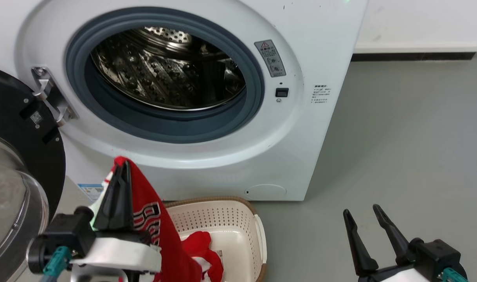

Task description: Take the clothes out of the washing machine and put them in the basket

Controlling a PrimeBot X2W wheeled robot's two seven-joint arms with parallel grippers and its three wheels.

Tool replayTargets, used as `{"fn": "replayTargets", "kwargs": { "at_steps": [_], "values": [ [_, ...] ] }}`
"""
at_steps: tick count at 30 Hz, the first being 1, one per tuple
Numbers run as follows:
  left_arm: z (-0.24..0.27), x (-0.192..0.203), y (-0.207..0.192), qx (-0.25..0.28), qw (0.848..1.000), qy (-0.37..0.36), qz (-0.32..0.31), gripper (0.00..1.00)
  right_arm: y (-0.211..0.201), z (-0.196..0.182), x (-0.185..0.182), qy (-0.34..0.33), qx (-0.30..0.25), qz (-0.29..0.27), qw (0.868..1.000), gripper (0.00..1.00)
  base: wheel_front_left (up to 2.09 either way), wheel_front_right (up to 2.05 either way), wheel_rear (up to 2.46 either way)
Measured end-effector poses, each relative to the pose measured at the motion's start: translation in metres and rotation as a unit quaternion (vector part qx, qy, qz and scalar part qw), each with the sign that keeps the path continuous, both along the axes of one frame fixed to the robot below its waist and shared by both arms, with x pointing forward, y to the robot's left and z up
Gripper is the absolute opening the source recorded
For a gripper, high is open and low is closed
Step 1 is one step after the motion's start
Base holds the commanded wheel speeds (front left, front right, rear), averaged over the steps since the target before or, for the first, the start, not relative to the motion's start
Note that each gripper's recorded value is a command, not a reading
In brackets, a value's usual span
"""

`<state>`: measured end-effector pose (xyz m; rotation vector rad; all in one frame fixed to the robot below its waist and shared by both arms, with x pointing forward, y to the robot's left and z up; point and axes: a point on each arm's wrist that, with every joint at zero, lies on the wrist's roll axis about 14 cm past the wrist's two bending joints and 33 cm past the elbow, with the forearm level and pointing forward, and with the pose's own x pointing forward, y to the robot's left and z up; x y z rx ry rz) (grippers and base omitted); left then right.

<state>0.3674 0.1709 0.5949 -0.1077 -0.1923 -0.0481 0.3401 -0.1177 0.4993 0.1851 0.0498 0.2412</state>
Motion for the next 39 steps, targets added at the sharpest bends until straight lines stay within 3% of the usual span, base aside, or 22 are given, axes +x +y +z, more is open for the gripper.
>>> {"fn": "replayTargets", "kwargs": {
  "at_steps": [11, 17, 30, 39],
  "values": [
    [-0.101, 0.024, -0.009, -0.037, 0.992, 0.117, -0.001, 0.0, -0.002, -0.022, 0.026, 0.032, -0.009, -0.003, 0.999, 1.0, 0.0, 0.0, 0.0],
    [-0.168, 0.039, -0.028, -0.046, 0.978, 0.203, -0.024, 0.0, -0.001, -0.038, 0.042, 0.05, -0.008, -0.003, 0.999, 1.0, 0.0, 0.0, 0.0],
    [-0.333, 0.067, -0.047, -0.042, 0.92, 0.389, -0.036, 0.0, -0.019, -0.097, 0.072, 0.108, -0.012, -0.029, 0.994, 1.0, 0.0, 0.0, 0.0],
    [-0.43, 0.061, -0.045, -0.017, 0.863, 0.504, -0.034, 0.0, -0.03, -0.145, 0.078, 0.155, -0.013, -0.046, 0.987, 1.0, 0.0, 0.0, 0.0]
  ]
}}
